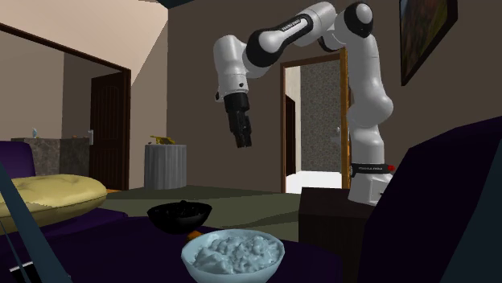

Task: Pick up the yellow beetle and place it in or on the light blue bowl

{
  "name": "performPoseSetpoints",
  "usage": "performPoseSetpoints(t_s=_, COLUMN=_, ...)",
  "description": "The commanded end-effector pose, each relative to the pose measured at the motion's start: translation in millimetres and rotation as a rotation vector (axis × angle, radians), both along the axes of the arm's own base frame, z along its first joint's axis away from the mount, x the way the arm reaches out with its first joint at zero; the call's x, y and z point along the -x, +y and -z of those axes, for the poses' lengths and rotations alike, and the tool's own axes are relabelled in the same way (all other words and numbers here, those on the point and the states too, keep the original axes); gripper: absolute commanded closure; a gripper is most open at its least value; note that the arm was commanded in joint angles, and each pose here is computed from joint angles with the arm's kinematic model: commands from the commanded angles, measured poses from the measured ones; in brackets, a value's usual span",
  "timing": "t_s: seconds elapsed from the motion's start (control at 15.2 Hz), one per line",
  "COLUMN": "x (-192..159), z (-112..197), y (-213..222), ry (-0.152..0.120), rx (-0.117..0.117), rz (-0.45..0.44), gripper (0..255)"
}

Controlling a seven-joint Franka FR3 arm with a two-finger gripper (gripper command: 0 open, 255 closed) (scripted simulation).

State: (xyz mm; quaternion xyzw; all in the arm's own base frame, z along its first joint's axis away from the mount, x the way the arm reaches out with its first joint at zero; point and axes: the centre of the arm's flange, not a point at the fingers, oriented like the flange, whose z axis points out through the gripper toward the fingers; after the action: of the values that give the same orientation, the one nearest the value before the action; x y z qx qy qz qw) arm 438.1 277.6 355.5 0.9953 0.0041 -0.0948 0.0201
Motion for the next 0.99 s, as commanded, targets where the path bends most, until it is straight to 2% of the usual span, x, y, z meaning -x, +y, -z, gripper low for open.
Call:
performPoseSetpoints(t_s=0.0, x=-12.6, z=18.8, y=18.6, ry=0.01, rx=0.007, rz=0.003, gripper=0)
performPoseSetpoints(t_s=0.92, x=-76.4, z=152.8, y=145.1, ry=0.079, rx=0.06, rz=0.01, gripper=0)
